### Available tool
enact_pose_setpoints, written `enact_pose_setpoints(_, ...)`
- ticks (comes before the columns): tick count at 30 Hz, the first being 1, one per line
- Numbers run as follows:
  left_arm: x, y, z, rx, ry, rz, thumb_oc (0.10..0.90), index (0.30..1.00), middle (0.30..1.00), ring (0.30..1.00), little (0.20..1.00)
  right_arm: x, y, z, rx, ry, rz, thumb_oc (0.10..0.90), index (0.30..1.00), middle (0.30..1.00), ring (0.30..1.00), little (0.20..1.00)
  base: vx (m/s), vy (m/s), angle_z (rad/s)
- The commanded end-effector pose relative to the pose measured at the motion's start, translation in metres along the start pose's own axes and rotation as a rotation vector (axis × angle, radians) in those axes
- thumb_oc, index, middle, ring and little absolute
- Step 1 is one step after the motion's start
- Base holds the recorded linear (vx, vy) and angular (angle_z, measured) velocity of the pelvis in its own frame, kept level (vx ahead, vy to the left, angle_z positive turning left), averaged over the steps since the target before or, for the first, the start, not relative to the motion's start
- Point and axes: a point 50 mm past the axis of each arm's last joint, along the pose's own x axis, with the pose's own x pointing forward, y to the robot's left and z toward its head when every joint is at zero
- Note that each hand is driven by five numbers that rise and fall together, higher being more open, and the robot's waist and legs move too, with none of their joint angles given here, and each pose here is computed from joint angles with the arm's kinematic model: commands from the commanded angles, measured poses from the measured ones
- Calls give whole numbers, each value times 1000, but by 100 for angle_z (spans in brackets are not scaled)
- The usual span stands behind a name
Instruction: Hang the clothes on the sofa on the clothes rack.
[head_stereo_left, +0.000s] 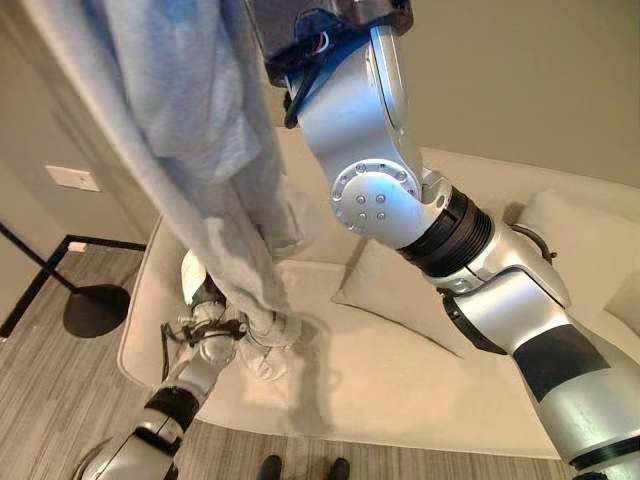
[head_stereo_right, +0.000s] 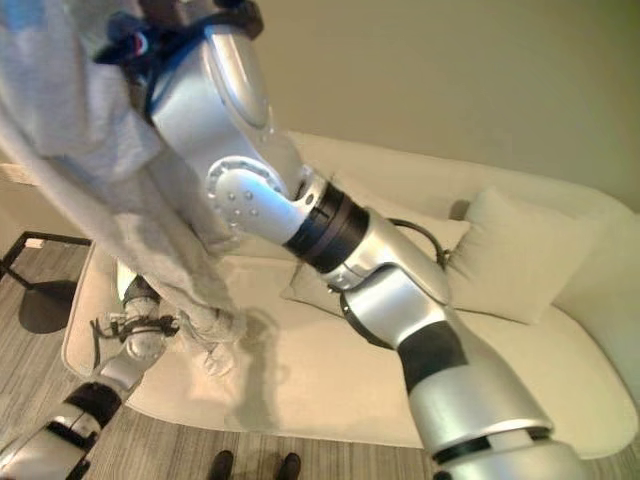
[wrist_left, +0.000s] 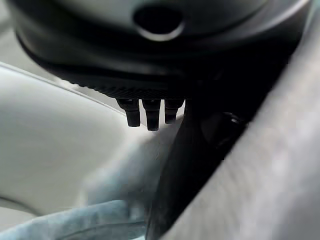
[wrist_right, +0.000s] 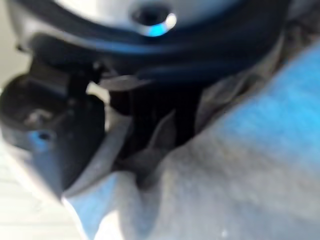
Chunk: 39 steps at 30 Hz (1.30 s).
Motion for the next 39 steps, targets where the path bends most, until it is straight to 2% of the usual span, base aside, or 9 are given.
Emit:
enact_pose_setpoints(1, 32, 4, 38, -139, -48, 139, 800, 900, 900, 900, 900, 20, 18, 25, 11, -199, 95, 400, 300, 300, 300, 300, 6, 11, -9)
enact_pose_setpoints(7, 38, -7, 63, -353, -23, 167, 800, 900, 900, 900, 900, 15, 20, 20, 27, -201, 77, 400, 300, 300, 300, 300, 8, -1, -20)
enact_pose_setpoints(8, 37, -13, 68, -407, -5, 158, 400, 300, 300, 300, 300, 15, 19, 17, 39, -197, 57, 400, 300, 300, 300, 300, 12, -9, -8)
enact_pose_setpoints(16, 44, 10, 81, -726, 38, 327, 400, 300, 300, 300, 300, 10, 3, 12, 22, -188, -53, 400, 300, 300, 300, 300, 10, -10, -4)
enact_pose_setpoints(18, 37, 37, 73, -875, 8, 422, 400, 300, 300, 300, 300, 8, -14, 23, -31, -204, -111, 400, 300, 300, 300, 300, 0, 0, 0)
enact_pose_setpoints(21, 18, 56, 64, -910, -50, 465, 400, 300, 300, 300, 300, 4, -25, 29, -75, -197, -139, 400, 300, 300, 300, 300, 4, -18, 4)
enact_pose_setpoints(28, -14, 121, 65, -685, -296, 622, 400, 300, 300, 300, 300, -15, -49, 43, -246, -99, -135, 400, 300, 300, 300, 300, -7, -31, 16)
enact_pose_setpoints(32, -36, 176, 73, -493, -468, 803, 400, 300, 300, 300, 300, -40, -59, 40, -352, 86, -75, 400, 300, 300, 300, 300, -10, -32, 16)
enact_pose_setpoints(39, -62, 229, 86, -201, -648, 984, 400, 300, 300, 300, 300, -53, -64, 47, -496, 244, 13, 400, 300, 300, 300, 300, -10, -28, 5)
